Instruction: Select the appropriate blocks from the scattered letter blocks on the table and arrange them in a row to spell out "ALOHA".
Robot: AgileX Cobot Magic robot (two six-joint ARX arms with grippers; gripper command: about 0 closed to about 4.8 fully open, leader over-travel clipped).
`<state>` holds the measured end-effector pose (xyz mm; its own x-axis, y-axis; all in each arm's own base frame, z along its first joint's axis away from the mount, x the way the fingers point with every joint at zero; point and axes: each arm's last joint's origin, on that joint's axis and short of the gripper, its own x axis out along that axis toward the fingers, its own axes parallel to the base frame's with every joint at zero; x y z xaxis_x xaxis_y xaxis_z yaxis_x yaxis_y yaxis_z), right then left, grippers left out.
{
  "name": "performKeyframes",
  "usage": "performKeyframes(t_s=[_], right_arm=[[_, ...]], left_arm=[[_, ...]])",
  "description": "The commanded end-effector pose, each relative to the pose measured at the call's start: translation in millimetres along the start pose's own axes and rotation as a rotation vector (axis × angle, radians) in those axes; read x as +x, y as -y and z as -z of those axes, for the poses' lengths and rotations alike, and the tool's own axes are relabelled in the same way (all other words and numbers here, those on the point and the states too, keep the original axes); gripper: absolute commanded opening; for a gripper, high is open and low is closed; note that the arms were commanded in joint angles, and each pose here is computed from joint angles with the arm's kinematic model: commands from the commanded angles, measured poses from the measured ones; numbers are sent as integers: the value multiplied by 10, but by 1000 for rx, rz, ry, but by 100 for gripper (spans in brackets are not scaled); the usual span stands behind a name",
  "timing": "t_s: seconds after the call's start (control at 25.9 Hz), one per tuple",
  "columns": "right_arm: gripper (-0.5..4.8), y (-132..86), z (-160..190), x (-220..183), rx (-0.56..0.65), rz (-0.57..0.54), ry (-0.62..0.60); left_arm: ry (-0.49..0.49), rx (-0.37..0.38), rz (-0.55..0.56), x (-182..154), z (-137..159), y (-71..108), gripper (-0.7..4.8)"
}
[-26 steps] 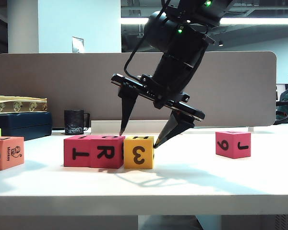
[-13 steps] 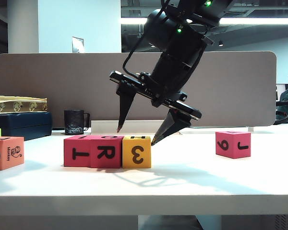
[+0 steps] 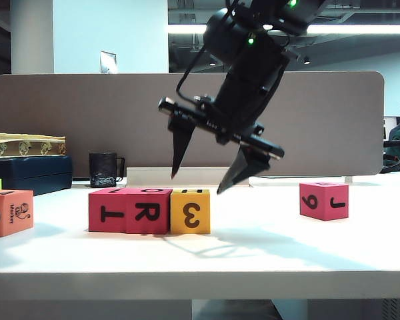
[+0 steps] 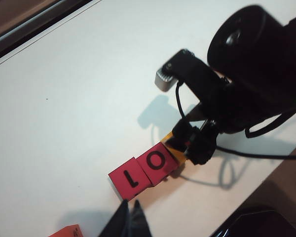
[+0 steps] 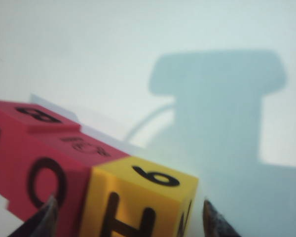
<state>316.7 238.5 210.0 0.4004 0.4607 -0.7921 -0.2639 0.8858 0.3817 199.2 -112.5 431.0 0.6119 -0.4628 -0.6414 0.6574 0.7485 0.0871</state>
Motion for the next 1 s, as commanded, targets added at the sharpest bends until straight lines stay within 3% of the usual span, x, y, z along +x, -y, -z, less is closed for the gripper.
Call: performKeyframes(t_s=[0.04, 0.15, 0.39, 0.66, 0.93, 1.0], right_arm=[[373, -10, -160, -211, -8, -16, 127], [372, 160, -243, -353, -27, 64, 160], [380, 625, -243, -454, -13, 213, 24], [382, 803, -303, -549, -54, 259, 33], [383, 926, -289, -594, -155, 393, -7], [447, 976, -284, -611, -169, 464, -16]], left_arm=[[11, 2, 2, -20, -9, 2, -6], [9, 2, 2, -20, -7, 3, -6], [7, 2, 2, -20, -5, 3, -6], [27, 4, -7, -19, -25, -3, -6], [25, 4, -9, -16, -25, -4, -6], [28, 4, -10, -16, -27, -4, -6]])
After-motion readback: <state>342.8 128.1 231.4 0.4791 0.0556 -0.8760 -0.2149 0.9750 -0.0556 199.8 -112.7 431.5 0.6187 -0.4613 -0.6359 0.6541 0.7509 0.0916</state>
